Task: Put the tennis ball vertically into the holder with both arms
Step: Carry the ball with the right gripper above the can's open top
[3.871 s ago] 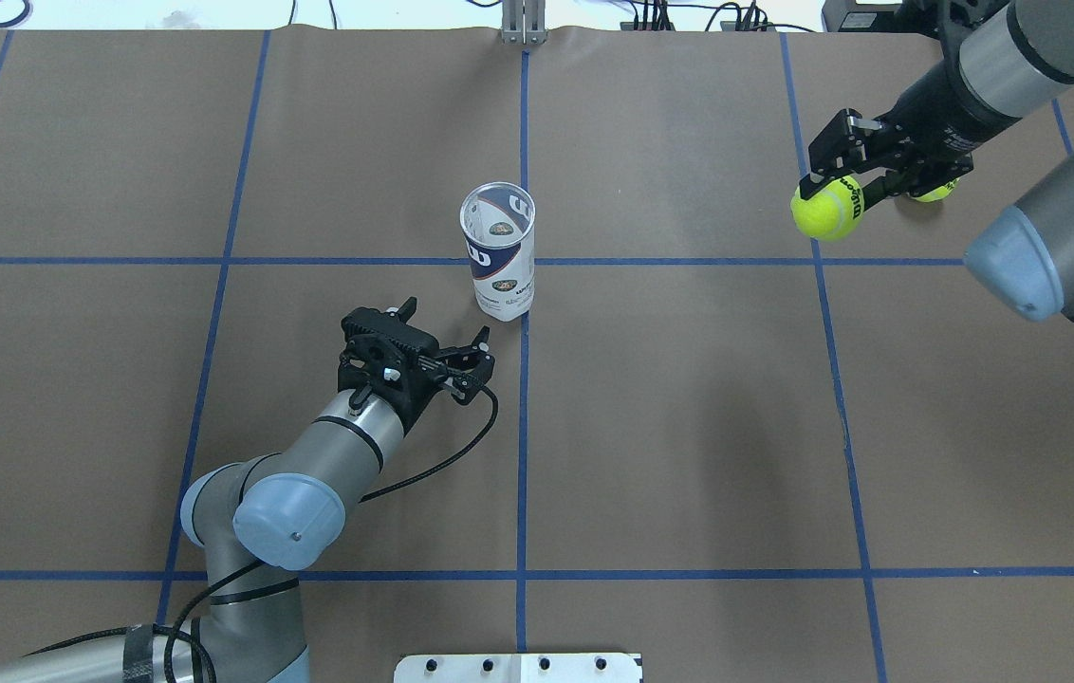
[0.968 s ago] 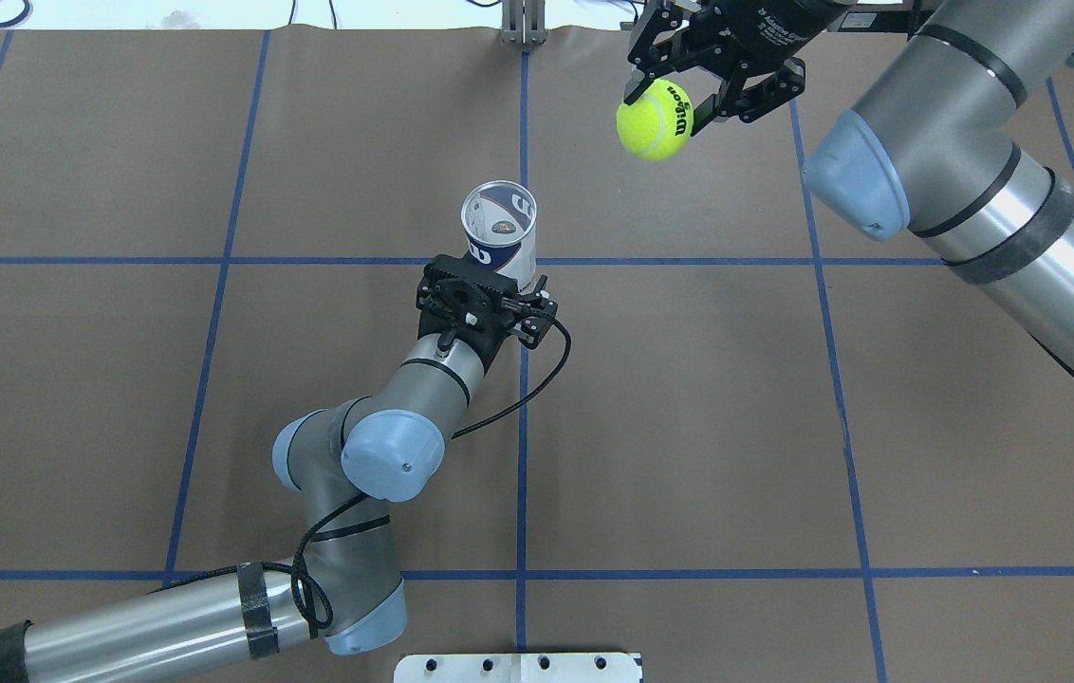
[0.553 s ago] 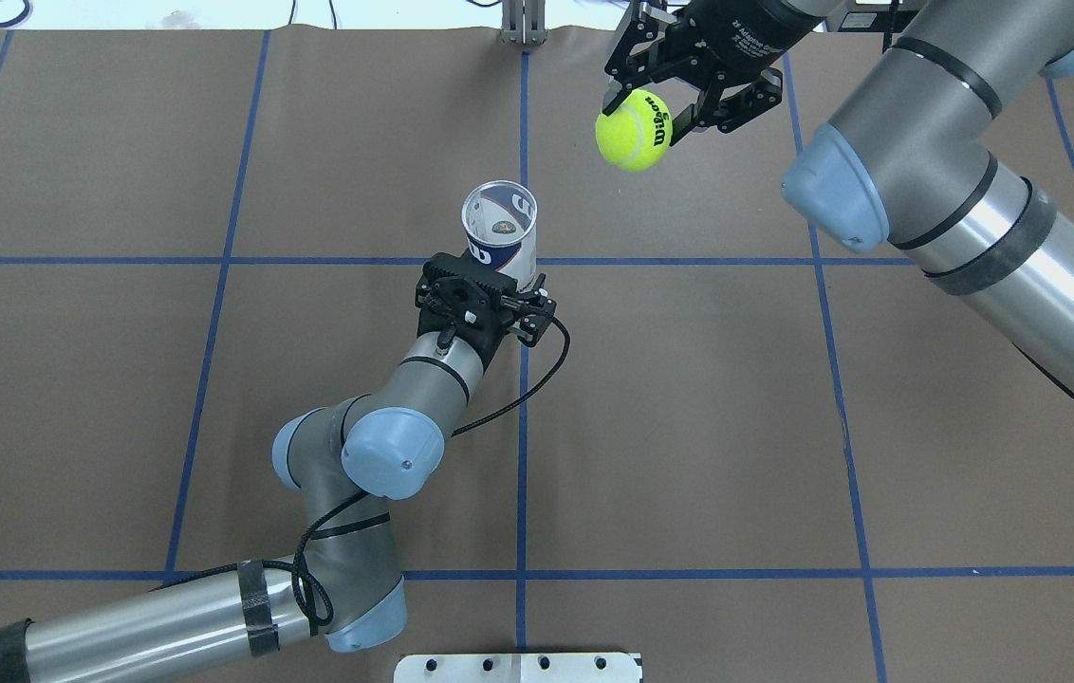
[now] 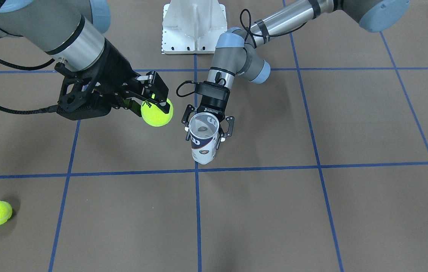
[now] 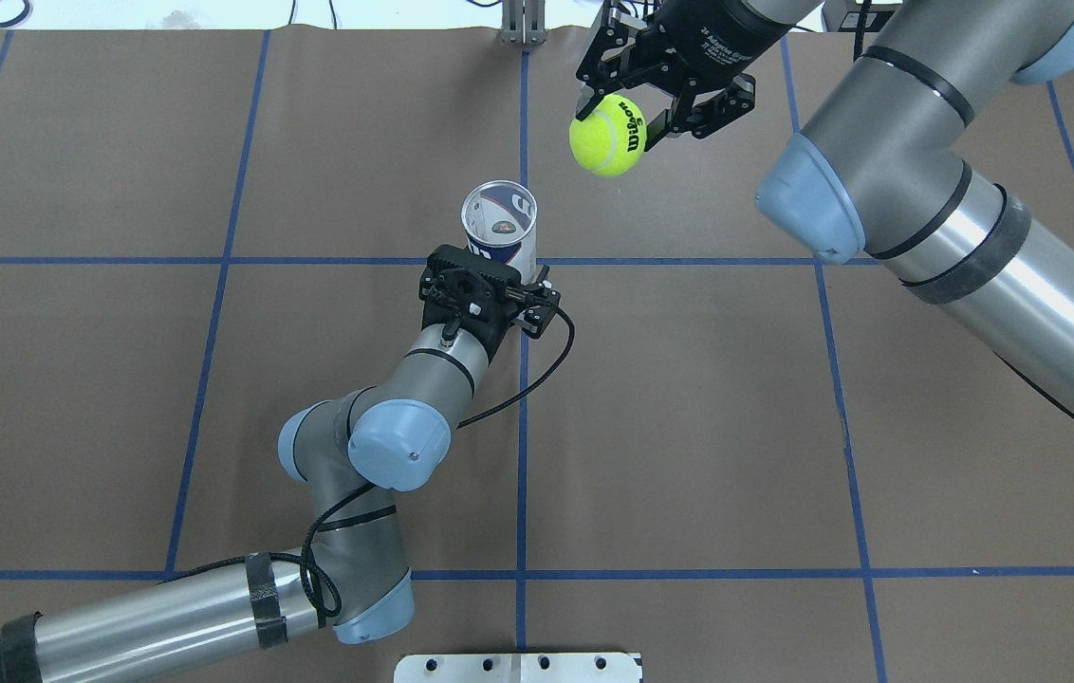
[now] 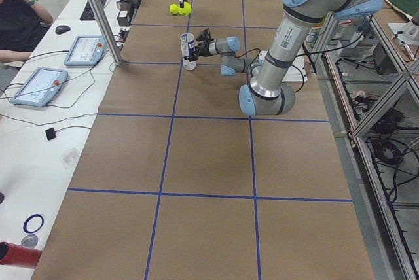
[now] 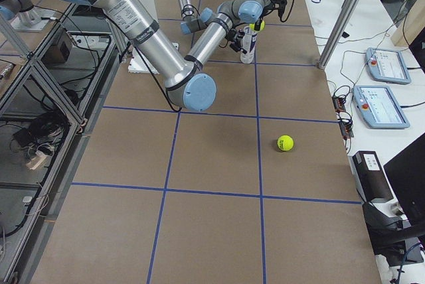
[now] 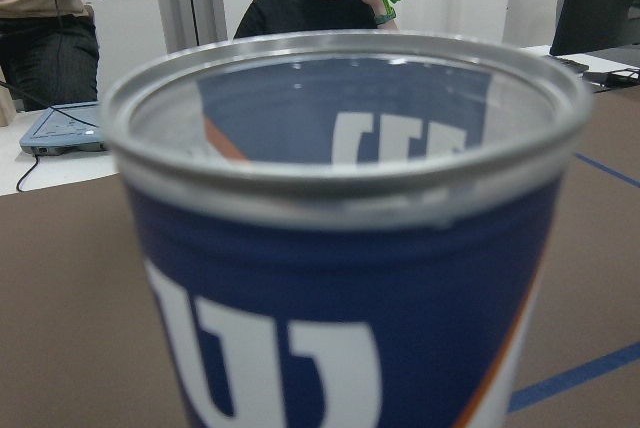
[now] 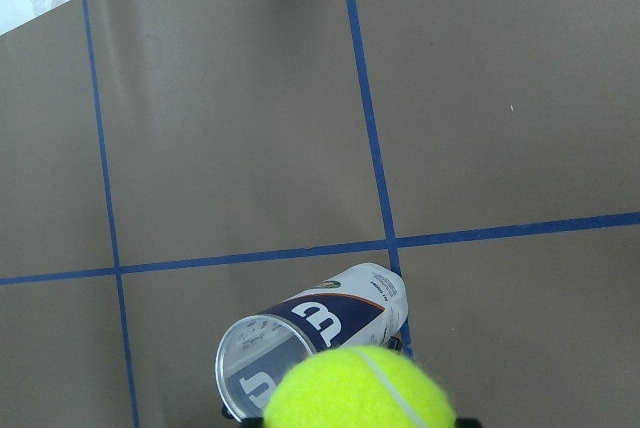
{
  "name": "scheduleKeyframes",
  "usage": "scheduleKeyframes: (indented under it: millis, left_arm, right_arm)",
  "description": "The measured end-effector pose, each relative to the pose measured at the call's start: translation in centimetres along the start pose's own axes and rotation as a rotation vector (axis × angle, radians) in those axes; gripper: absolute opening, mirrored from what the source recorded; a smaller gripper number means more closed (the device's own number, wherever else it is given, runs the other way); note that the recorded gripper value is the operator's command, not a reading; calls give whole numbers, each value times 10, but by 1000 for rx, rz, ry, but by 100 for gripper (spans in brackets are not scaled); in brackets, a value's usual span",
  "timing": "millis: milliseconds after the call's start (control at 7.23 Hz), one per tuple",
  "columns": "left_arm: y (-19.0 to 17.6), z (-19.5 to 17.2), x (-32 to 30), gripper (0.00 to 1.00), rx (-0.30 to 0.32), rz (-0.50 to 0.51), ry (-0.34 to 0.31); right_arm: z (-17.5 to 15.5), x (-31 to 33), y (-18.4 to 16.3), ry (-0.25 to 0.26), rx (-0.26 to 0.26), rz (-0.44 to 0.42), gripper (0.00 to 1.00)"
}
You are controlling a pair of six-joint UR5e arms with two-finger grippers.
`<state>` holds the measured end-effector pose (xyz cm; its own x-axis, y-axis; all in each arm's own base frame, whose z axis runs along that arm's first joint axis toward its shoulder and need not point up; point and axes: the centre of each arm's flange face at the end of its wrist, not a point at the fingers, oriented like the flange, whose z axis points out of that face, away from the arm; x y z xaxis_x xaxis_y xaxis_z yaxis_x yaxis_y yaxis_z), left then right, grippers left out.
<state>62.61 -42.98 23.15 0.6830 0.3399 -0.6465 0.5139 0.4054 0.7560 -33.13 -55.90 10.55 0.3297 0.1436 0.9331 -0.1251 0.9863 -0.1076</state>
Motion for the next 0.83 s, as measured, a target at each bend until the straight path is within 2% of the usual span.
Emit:
scheduleKeyframes:
  millis: [415,553,830]
  left_arm:
    - [-4,6,3,71,3,-2,-5]
    - [-5,6,4,68,5,-4,-4]
    - [-13,8,7,68,13,-12,-1]
  right_arm:
    - [4,-9,6,-5,-4,-12,0]
    - [6,-14,9,-8,-6,-15,0]
    - [17,-30,13,-5,0,-11,0]
